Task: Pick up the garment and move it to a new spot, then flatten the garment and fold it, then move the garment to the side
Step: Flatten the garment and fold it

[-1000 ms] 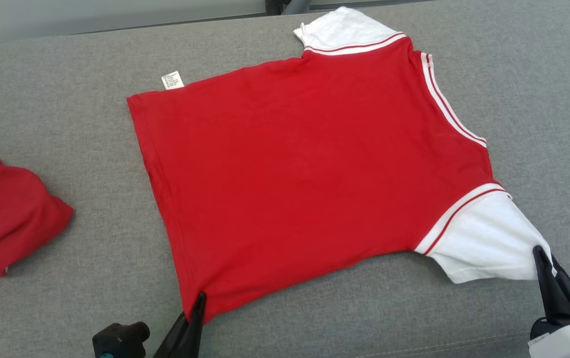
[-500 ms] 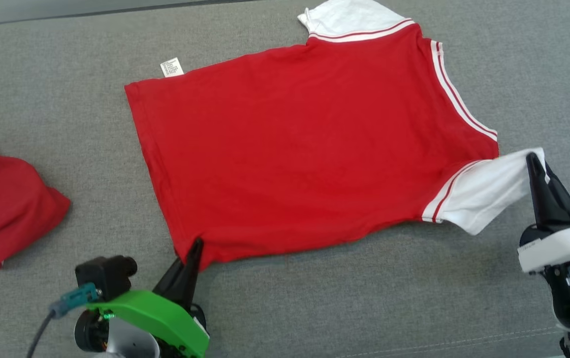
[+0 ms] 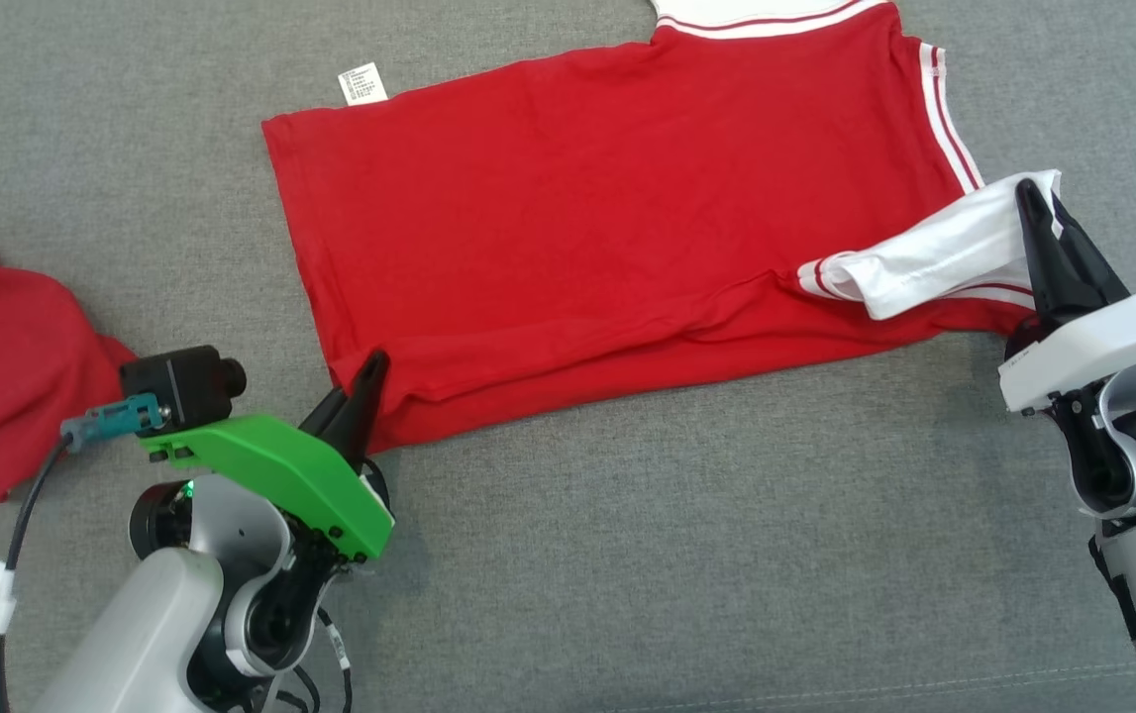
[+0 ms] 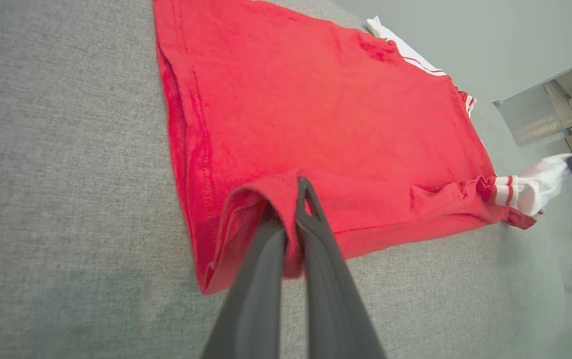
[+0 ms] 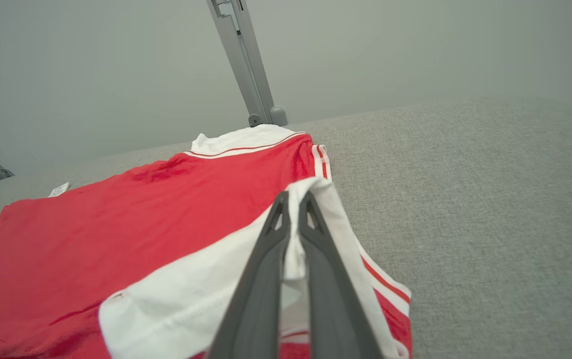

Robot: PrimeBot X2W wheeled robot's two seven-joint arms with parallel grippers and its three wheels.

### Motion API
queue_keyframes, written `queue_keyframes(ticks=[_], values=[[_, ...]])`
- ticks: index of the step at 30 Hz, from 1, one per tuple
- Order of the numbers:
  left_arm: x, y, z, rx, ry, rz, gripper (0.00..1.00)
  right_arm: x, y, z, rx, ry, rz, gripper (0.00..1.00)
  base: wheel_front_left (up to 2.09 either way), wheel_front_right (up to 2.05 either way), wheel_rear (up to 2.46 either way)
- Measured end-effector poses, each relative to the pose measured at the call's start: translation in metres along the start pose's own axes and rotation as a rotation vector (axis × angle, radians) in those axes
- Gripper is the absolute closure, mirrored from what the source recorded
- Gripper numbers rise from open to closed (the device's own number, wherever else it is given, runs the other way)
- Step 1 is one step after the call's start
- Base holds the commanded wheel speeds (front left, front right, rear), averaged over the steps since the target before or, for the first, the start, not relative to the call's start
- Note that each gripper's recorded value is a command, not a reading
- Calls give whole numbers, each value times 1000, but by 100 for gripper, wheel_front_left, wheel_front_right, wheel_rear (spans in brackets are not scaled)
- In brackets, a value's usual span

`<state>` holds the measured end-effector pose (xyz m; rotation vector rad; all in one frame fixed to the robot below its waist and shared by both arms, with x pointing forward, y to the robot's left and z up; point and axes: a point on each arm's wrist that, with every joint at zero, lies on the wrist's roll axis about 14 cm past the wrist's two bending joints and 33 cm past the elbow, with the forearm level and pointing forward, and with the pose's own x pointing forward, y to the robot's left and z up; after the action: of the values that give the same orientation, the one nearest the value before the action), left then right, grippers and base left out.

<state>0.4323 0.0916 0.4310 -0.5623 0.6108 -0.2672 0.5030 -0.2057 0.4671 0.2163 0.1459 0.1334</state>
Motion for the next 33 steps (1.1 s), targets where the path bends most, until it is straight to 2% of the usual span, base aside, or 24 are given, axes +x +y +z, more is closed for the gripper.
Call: queue_keyframes(ticks=[11, 14, 15, 16, 17, 23, 26, 33], values=[[29, 20, 3, -12, 67, 43, 98, 30, 2, -11, -51, 31, 32, 100, 0, 0, 0], [33, 25, -2, -11, 97, 50, 73, 35, 3, -14, -62, 38, 40, 100, 0, 0, 0], [34, 26, -3, -10, 101, 54, 55, 36, 4, -15, -69, 43, 45, 100, 0, 0, 0], [34, 27, -4, -10, 105, 55, 2, 36, 5, -15, -79, 44, 50, 61, 0, 0, 0], [35, 26, -5, -9, 106, 54, 0, 37, 6, -14, -91, 40, 55, 0, 0, 0, 0], [24, 35, -13, 34, 106, 74, 0, 36, 0, -3, -124, 7, 42, 0, 0, 0, 0], [15, 38, -8, 39, 58, 90, 0, 31, -2, 7, -146, -24, 45, 0, 0, 0, 0], [-12, 31, -7, 83, -57, 104, 0, -2, -7, 7, -247, -18, 52, 0, 0, 0, 0]])
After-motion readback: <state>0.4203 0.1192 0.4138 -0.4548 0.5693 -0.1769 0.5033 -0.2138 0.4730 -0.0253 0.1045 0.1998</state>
